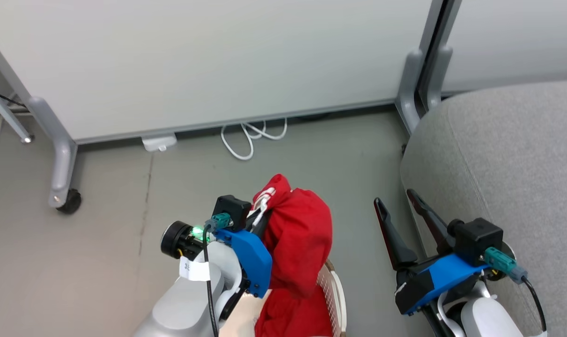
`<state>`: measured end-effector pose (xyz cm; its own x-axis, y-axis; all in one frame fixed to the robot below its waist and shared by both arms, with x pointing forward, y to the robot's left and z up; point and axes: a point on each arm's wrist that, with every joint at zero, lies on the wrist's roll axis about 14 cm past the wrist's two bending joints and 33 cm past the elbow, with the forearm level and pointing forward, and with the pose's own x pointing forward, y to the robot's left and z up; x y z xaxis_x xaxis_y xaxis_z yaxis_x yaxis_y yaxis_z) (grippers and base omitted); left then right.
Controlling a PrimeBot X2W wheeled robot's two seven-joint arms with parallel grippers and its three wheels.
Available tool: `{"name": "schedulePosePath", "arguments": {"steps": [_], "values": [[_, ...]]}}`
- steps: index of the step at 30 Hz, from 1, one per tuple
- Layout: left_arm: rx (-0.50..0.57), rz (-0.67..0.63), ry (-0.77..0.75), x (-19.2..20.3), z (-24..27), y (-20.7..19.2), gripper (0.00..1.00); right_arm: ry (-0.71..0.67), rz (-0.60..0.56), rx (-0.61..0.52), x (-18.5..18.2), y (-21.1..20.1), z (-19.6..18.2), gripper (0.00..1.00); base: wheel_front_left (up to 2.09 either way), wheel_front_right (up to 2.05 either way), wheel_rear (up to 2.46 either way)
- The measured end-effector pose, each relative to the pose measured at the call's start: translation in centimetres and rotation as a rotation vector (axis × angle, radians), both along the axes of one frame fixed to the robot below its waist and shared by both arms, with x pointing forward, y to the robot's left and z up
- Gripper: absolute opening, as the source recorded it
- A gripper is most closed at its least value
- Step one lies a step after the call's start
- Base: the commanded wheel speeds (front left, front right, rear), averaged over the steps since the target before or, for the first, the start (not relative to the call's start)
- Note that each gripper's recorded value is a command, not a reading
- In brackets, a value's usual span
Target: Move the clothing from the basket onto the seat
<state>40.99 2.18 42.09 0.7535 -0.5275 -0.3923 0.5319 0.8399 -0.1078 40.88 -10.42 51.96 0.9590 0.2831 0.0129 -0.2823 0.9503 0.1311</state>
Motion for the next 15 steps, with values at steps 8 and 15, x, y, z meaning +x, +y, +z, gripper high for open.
{"name": "schedulePosePath", "arguments": {"steps": [8, 15], "values": [[-0.097, -0.022, -0.130, 0.4, 6.6, -2.0, 0.00, -0.038, 0.015, 0.007, -1.8, 0.5, 1.8, 1.00, 0.00, 0.00, 0.00], [-0.100, -0.129, -0.218, 0.7, 10.5, -5.1, 0.00, -0.032, 0.005, 0.013, -2.2, 0.1, 1.7, 1.00, 0.00, 0.00, 0.00]]}}
